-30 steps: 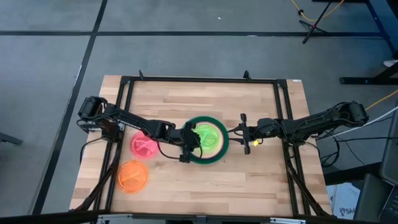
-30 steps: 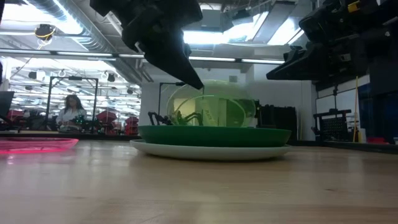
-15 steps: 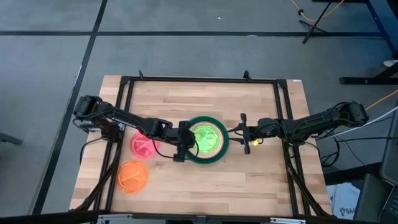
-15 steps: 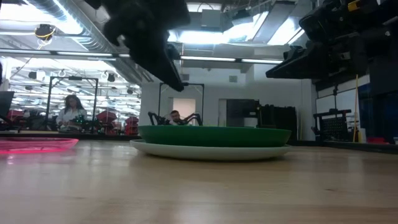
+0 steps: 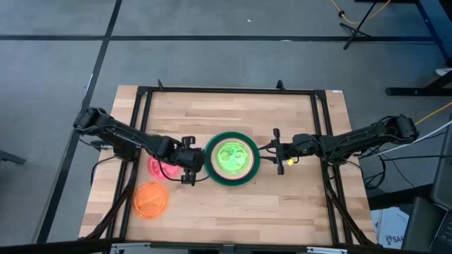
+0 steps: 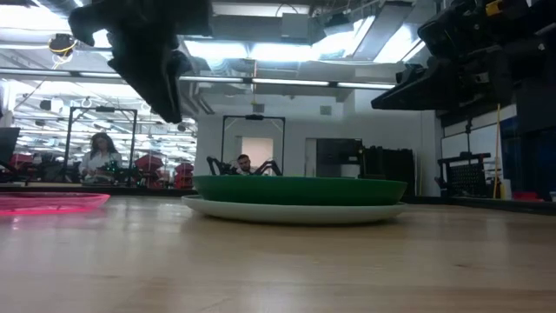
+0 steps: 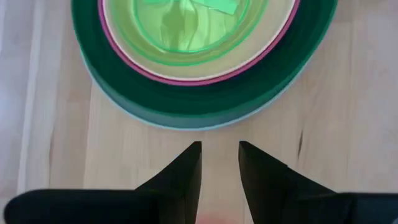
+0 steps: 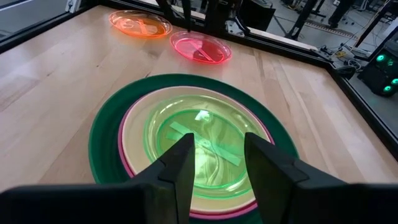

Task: Stack plastic plates
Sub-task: Stack the red plate on the green plate

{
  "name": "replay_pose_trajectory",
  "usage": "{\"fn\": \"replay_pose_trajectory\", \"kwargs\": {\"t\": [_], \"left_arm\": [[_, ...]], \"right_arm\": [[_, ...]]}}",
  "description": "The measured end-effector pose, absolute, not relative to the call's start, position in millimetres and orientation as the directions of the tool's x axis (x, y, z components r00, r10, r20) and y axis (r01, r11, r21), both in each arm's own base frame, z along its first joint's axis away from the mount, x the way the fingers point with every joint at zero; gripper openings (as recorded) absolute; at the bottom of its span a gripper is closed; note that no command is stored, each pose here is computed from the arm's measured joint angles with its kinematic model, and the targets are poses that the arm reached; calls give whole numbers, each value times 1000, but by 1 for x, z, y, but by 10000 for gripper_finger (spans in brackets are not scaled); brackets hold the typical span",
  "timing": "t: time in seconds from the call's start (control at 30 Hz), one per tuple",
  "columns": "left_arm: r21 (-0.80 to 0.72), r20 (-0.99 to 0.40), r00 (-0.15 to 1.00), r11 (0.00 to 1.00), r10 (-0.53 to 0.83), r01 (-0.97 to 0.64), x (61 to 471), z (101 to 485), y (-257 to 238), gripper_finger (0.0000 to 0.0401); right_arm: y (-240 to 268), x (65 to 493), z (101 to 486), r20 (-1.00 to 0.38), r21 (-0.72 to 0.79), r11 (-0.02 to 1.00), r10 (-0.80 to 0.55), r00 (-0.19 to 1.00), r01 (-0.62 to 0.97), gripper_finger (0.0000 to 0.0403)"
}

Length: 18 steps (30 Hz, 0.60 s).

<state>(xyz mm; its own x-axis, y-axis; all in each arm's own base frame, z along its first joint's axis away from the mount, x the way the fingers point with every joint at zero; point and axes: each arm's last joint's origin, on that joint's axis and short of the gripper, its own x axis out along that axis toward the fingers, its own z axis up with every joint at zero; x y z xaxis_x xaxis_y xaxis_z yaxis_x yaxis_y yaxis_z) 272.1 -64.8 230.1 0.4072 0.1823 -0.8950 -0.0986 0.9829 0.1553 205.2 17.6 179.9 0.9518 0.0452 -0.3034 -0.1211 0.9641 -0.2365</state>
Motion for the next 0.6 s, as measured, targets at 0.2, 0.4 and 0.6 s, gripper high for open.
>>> {"fn": "replay_pose_trajectory", "kwargs": {"t": [0.2, 0.4, 0.6], "left_arm": [[158, -887, 420, 981, 192, -114, 261, 243, -58, 100], [129, -872, 441, 968, 213, -214, 240, 248, -38, 100], [91, -884, 393, 918, 253, -387, 210, 230, -20, 100]], "right_arm": [[18, 205, 179, -311, -235, 964, 45, 949, -123, 133], [18, 205, 179, -317, -235, 964, 45, 947, -124, 133], [17, 205, 179, -315, -235, 964, 45, 948, -123, 133]]}}
